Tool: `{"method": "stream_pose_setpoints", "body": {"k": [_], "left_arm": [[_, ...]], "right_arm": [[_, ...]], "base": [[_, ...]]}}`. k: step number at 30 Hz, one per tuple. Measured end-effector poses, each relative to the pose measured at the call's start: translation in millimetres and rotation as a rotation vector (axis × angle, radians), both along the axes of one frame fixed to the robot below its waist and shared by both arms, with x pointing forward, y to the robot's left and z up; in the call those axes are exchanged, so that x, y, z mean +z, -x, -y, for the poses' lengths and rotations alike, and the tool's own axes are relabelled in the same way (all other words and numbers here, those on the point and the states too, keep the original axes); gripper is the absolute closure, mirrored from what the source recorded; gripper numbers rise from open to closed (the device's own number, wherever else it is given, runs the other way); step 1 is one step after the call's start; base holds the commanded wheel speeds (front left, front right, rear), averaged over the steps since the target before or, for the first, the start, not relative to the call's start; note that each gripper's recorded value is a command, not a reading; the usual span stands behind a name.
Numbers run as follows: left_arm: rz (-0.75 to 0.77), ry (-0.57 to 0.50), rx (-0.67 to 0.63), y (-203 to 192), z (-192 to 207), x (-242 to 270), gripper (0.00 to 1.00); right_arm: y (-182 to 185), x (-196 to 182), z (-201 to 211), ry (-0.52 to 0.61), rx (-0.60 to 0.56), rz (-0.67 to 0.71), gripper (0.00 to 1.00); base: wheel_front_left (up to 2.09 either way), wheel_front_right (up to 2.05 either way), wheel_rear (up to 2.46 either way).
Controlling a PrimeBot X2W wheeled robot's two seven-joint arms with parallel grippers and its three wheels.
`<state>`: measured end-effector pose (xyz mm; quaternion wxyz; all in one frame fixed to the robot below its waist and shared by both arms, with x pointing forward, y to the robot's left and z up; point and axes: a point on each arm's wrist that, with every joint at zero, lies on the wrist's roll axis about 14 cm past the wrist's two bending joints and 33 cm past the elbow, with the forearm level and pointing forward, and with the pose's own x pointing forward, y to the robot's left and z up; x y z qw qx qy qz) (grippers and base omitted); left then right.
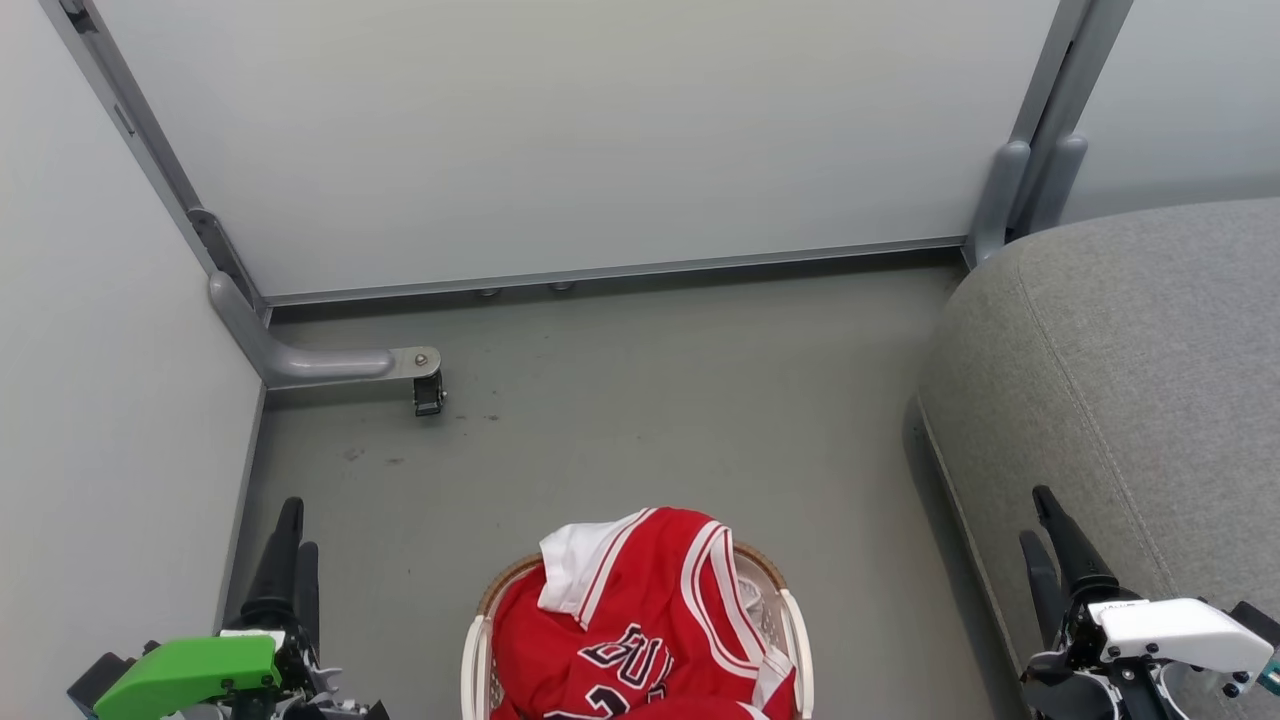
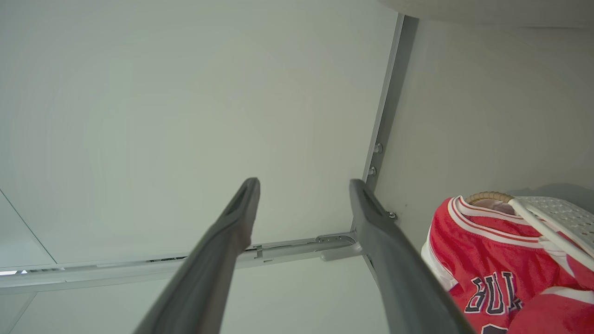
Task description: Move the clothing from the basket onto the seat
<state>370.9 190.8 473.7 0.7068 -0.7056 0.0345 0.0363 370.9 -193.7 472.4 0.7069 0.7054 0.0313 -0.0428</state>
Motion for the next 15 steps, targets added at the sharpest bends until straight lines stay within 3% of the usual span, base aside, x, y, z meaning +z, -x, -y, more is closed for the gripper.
{"method": "stream_pose_setpoints", "body": {"k": [15], "left_arm": [[0.020,-0.177,-0.013,2.0,7.9,10.0,0.00]], "right_arm": [[3.4,6.4,11.8,0.236,-0.033,0.008,0.00]], "base": [[0.00,0.00,0.00]]}}
